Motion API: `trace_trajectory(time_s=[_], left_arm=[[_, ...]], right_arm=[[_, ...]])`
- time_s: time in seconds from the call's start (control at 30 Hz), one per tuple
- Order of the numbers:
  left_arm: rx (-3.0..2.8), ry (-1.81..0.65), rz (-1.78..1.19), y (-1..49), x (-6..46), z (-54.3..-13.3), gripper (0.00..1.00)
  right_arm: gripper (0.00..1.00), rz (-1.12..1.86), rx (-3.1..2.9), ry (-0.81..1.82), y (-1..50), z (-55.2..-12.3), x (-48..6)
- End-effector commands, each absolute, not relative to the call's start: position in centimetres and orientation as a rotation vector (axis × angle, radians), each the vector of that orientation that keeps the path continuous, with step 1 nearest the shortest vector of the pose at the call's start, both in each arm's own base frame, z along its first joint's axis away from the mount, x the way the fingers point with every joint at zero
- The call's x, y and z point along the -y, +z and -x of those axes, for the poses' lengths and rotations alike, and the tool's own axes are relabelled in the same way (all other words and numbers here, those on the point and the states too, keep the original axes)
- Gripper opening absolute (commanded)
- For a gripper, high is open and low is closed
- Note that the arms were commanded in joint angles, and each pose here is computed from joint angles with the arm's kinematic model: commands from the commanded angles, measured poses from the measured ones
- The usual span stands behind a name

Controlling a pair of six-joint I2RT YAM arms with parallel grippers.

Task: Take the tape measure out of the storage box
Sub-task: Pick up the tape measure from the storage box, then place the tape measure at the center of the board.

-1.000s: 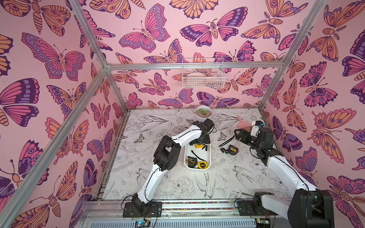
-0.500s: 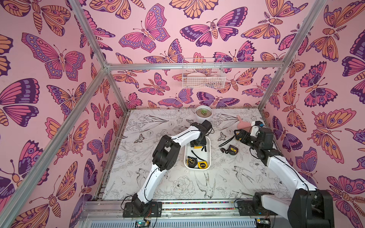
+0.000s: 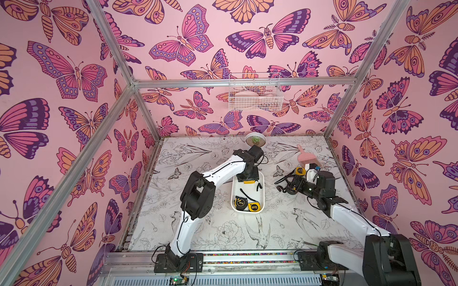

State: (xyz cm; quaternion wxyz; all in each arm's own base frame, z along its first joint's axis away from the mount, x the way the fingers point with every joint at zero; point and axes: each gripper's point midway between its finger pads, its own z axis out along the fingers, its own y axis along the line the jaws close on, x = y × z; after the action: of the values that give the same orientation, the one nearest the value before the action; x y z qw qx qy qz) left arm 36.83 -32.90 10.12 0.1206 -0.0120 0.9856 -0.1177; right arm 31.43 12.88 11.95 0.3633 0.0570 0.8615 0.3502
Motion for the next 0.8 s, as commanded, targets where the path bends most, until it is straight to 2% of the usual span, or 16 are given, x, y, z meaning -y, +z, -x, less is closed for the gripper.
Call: trace_trajectory(time_s=[0.0, 0.3, 0.77], left_arm=[[-2.861, -0.453, 0.024, 12.8, 33.7, -36.7, 0.26], [-2.876, -0.651, 0.101, 14.2, 36.8, -37.2, 0.26], [-2.886, -0.701, 0.115, 14.7, 38.3, -36.4, 0.27]], right_arm=[[0.92, 0.023, -2.139, 0.966, 14.3, -30.6, -16.1], [0.88, 0.146, -2.03, 1.056, 15.1, -30.1, -20.6], [0.84, 0.121, -1.914, 1.091, 16.0, -33.0, -23.7]])
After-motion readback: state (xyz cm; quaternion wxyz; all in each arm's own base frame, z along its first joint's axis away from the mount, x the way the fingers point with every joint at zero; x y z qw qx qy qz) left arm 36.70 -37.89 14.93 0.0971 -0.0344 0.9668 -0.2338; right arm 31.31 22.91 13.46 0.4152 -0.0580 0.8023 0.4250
